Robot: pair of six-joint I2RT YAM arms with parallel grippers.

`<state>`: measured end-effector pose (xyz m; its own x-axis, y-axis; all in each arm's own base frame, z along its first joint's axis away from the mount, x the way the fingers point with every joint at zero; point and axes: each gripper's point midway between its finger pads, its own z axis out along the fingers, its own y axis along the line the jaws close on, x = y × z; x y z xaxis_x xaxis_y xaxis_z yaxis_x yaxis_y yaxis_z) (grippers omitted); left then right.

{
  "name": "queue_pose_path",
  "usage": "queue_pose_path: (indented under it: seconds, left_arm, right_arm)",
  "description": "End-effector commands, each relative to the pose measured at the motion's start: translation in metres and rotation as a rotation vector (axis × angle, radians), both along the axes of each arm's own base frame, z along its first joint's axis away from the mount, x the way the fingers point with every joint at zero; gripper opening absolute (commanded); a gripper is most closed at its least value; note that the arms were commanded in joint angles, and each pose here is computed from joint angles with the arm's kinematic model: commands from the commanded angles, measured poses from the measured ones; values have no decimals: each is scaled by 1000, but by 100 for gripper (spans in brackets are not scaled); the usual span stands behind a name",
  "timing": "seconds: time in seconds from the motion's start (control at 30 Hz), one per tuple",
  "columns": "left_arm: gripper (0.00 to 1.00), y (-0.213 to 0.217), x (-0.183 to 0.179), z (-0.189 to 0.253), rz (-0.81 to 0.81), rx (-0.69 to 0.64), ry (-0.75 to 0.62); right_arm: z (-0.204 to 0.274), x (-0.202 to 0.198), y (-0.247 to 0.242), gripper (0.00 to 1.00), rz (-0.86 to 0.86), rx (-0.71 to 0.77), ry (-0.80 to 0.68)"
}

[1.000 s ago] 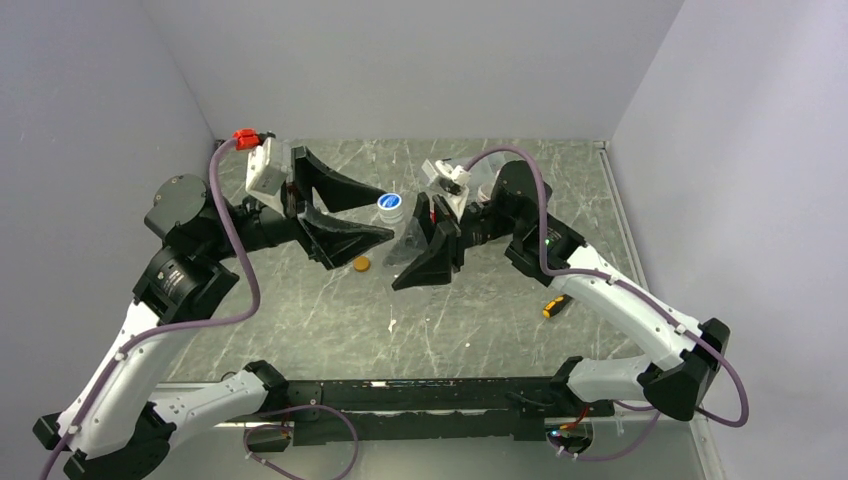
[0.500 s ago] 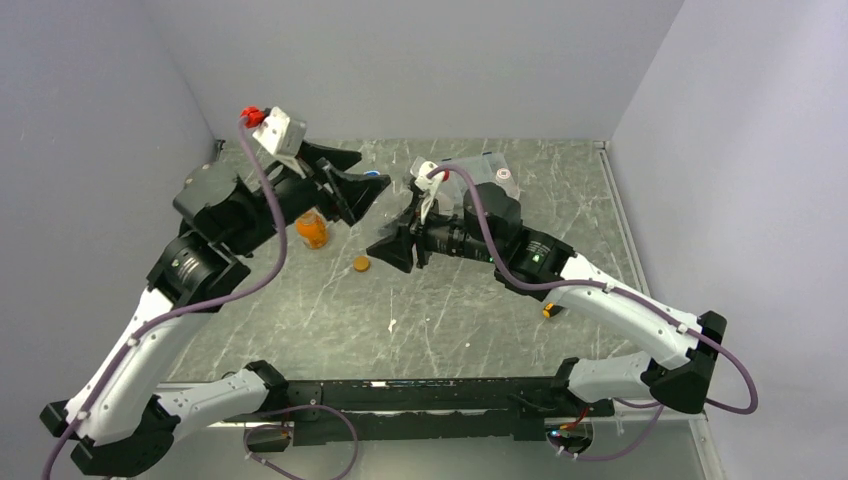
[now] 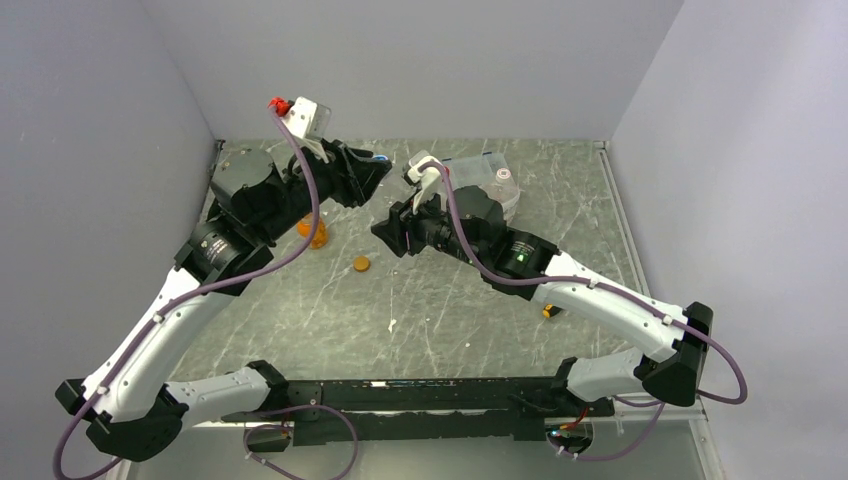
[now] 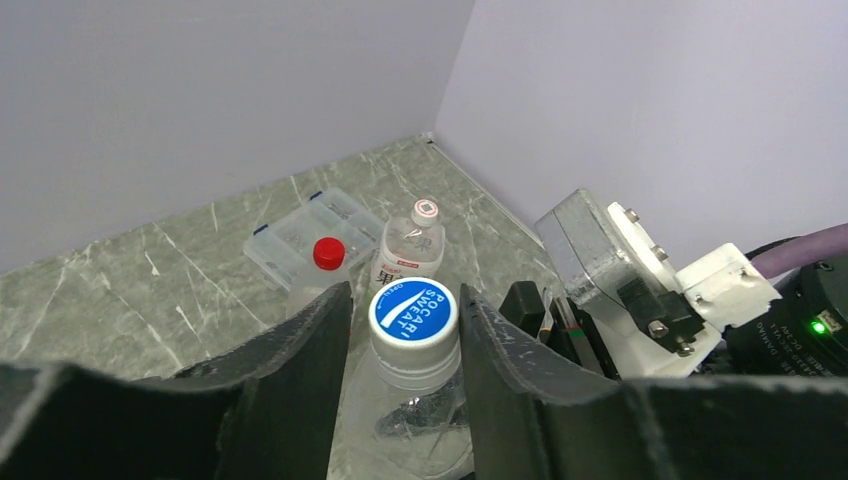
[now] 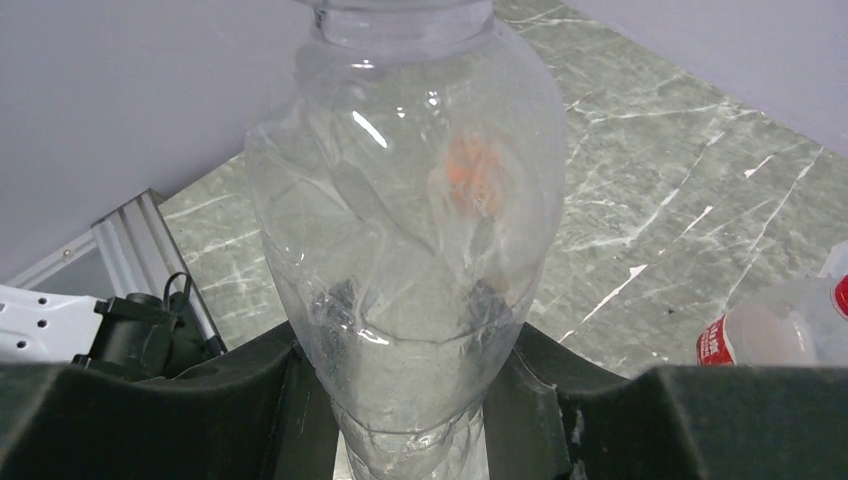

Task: Screw on the bottle caps
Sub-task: Screw the bottle cap onto the plastic bottle.

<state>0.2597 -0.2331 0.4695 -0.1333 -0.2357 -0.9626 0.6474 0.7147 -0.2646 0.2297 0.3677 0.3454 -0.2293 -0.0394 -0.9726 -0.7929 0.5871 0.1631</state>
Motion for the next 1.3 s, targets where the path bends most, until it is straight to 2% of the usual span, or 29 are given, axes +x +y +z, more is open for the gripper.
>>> queue_pose_path:
  seconds: [0.0,0.23,0.37,0.57,0.8,1.13,1.2,1.27]
  left_arm:
    - [46,0,4,10,18,-36,-19]
    - [40,-4,5,5,6,-30,0]
    - [32,-5,6,0,4,-18,11]
    - [0,-8,0,-2,-32,-5,18]
    - [0,-22,-36,3,-230,16,-20]
    - [0,-30,-127,29,-653,-31,-135]
    - [0,-29,-139,34,-704,-42,-158]
    - [0,-25,-140,40,-680,-45,-170]
  right_arm:
    - [35,6,-2,4,-46,78,-60]
    - [35,6,-3,4,-41,66,-67]
    - [36,2,-3,3,-19,63,-71]
    - [42,-13,0,1,105,79,-83]
    - [62,-53,-18,0,422,187,-109]
    - [94,-135,-48,0,911,285,-141]
    - [96,-146,-52,0,973,289,-139]
    - [96,-146,-53,0,968,281,-142]
